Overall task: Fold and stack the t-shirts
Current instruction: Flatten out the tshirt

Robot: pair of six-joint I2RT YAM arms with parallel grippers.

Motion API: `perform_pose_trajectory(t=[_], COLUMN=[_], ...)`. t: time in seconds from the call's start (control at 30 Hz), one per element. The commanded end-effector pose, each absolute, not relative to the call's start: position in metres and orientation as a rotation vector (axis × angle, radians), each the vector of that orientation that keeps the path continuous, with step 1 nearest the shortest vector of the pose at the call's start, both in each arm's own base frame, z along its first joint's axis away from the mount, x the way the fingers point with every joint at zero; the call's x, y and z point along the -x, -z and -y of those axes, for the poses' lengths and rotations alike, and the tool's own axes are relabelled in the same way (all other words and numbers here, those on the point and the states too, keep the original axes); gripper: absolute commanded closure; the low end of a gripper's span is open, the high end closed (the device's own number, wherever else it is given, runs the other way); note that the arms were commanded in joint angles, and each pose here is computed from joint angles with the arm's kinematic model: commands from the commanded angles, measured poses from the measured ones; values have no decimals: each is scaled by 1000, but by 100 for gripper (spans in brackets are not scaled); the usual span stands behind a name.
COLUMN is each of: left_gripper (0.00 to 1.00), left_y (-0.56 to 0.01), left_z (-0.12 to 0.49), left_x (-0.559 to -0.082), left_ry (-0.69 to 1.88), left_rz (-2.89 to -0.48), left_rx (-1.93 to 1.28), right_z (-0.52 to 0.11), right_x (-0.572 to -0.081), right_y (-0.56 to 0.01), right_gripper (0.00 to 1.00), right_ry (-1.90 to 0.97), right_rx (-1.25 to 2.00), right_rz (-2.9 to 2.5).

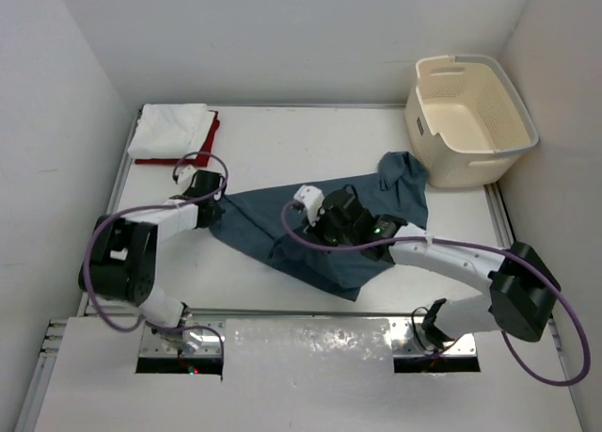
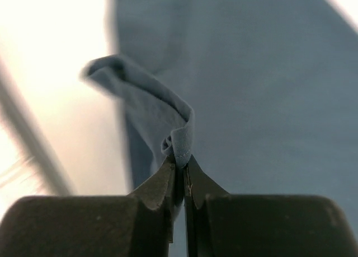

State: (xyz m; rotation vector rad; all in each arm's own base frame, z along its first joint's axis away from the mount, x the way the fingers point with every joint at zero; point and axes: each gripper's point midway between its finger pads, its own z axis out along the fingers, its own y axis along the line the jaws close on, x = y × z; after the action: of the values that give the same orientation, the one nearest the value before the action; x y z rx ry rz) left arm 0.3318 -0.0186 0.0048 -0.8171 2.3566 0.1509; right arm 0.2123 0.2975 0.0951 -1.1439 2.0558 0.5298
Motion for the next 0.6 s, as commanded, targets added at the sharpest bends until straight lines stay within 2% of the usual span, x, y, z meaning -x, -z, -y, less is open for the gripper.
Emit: perform_pose_trajectory(t=[0.0,0.17,0.23,0.33,0.4,0.53,0.57], left_gripper=[100,100,100,100,100,100,100], left_y=[-57,-142,-164,-209,-251,-361,-412], left_z=[28,39,32,16,5,1,1], left_x=[-337,-361,-364,-372,-376,-371,-357], left_ry=[-35,118,75,8,-19,80,110], left_rz=[-2245,-2064,-2023,-1914,-1816,-1573,-1501], left_rx=[804,699,685,703,741,710,654], right_z=[-275,-222,-192,-137,-93,-53,-40], right_x=[-255,-302,-317,-335,-342,-337,-325], right_y=[-133,-175,-196,-242,-278,-364,-425], right_gripper=[95,96,100,100,100,100,100], right_ry=[-442,-226,-156,21,174,317,361], right_rx=[887,601,457,238,105,35,44], right_rz=[-2037,-2012,-2001,-1937,-1876,-1708,-1611])
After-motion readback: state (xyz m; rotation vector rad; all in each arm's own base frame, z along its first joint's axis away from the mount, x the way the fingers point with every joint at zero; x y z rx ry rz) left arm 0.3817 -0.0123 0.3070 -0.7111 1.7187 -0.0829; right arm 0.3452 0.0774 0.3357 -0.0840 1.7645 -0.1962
